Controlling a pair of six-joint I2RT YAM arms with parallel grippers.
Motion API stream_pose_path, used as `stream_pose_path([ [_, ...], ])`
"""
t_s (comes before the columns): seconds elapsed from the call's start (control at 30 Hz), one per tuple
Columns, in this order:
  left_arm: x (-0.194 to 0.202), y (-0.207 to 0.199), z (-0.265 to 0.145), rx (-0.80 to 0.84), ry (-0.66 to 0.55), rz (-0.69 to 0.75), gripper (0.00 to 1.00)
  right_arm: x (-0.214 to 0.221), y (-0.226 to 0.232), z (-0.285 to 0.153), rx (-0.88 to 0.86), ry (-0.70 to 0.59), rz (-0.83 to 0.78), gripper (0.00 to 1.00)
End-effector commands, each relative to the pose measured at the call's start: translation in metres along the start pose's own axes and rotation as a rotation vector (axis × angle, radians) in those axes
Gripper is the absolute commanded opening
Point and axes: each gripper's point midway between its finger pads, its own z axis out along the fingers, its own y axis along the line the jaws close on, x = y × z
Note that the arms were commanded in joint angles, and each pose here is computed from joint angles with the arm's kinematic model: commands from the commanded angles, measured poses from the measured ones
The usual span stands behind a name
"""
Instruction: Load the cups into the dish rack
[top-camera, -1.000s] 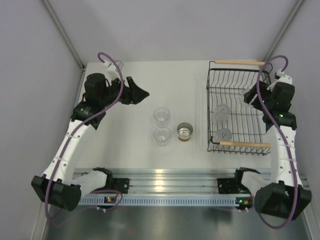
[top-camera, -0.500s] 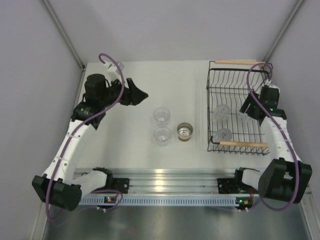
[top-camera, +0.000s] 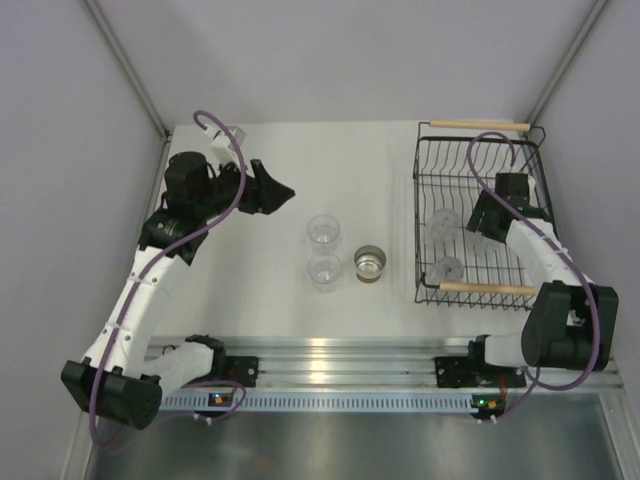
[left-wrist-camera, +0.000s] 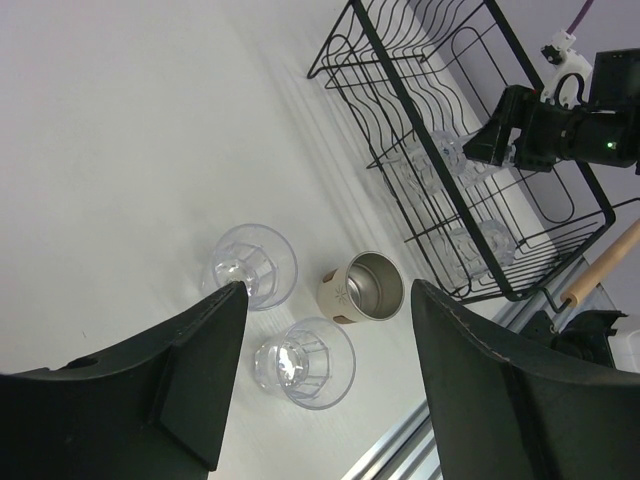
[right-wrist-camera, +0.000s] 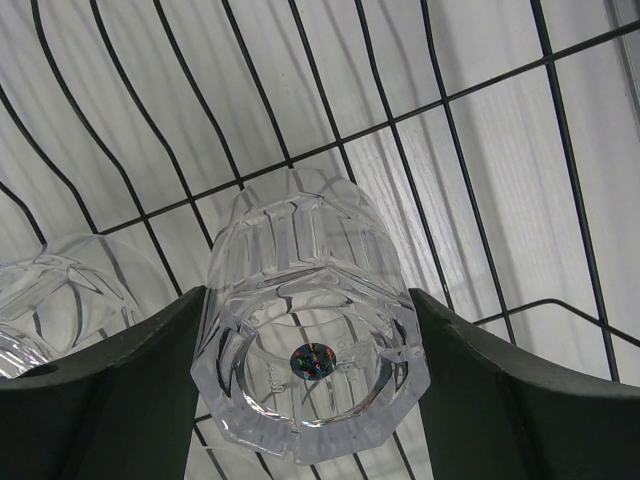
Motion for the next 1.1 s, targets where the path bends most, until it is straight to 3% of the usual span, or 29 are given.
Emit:
stream_pose_path([
  [0.0,-0.006,-0.002,-0.002,0.012,-0.03,0.035,0.72,-0.037,0.008,-0.003,0.004,-0.114,0.021,0.0],
  [0.7,-0.004,0.002,0.001,-0.001,-0.017,0.028,0.73,-0.034,0.024,0.014,-0.021,-0.086,-0.017,0.02],
  [0.83,-0.002,0.005,0.003,-0.011,-0.003,0.019,0.73,-0.035,0.026,0.011,-0.034,-0.094,-0.025,0.49],
  [0.93,-0.002,0.005,0.003,-0.011,-0.002,0.017,0.74,-0.039,0.028,0.006,-0.045,-0.11,-0.031,0.69],
  [1.0,-0.002,0.005,0.003,-0.009,-0.001,0.017,0.74,-0.042,0.028,0.002,-0.05,-0.126,-0.034,0.76],
  [1.03,-0.002,0.004,0.003,-0.005,-0.001,0.018,0.75,-0.044,0.028,0.001,-0.054,-0.131,-0.031,0.89],
  [1.07,-0.003,0.003,0.003,-0.004,-0.004,0.019,0.74,-0.044,0.029,0.0,-0.057,-0.135,-0.033,0.91],
])
